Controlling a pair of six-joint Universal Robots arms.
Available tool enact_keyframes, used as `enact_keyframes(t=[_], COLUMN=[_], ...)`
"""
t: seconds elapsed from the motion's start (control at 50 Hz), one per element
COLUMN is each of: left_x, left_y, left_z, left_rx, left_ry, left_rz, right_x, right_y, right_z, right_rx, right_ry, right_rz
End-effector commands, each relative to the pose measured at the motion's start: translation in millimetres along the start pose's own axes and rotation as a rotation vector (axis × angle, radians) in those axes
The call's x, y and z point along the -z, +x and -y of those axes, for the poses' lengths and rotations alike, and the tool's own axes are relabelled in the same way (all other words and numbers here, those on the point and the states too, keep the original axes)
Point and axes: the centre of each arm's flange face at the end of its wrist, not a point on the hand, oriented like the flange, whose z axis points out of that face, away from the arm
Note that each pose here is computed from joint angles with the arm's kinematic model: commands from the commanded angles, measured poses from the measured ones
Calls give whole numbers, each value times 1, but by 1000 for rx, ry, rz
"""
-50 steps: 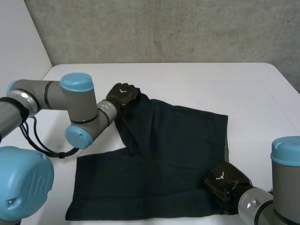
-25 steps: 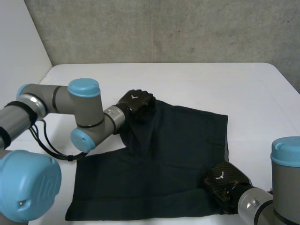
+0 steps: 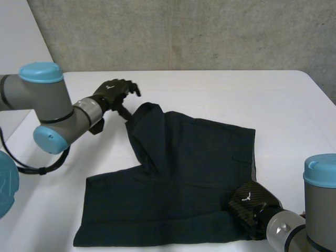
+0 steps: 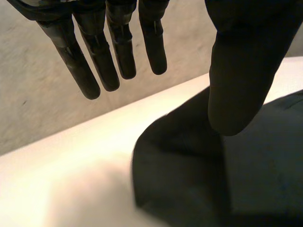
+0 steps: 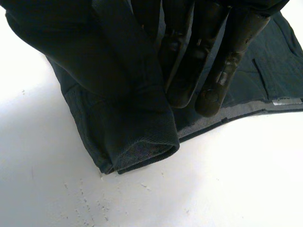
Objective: Fold the shorts.
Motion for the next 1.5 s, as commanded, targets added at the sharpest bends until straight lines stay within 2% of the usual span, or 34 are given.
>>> enact_keyframes(t=[0.02,0.18,0.32,0.4,0.56,0.78,0.86,0.96,1.12,1.32,1.5], left_x=[-5,-14,-18,-21,-25,-27,-25,-18,22,54,69], left_y=[-26,-16,-1,19,38,46,42,29,19,-8,-9], left_z=[-35,-50,-56,-61,-69,-72,-68,-48,-31,-54,-74], left_rx=[10,-55,-62,-63,-69,-65,-66,-81,-112,-261,-236], left_ry=[-83,-105,-107,-101,-106,-129,-131,-133,-258,-445,-534], left_rz=[43,14,-27,-109,-155,-172,-140,-16,55,253,263], right_x=[0,0,0,0,-2,-2,-2,-2,-1,0,0], right_y=[0,-1,0,0,2,2,2,2,1,-1,-1], right_z=[0,-1,-1,-1,-2,-3,-3,-3,-3,-2,-3], right_rx=[1,0,-2,-1,-6,-9,-9,-8,-7,-1,-1], right_ry=[1,-2,-4,-3,-2,-6,-5,-5,-3,-1,-2], right_rz=[0,2,2,1,-8,-9,-10,-10,-8,0,1])
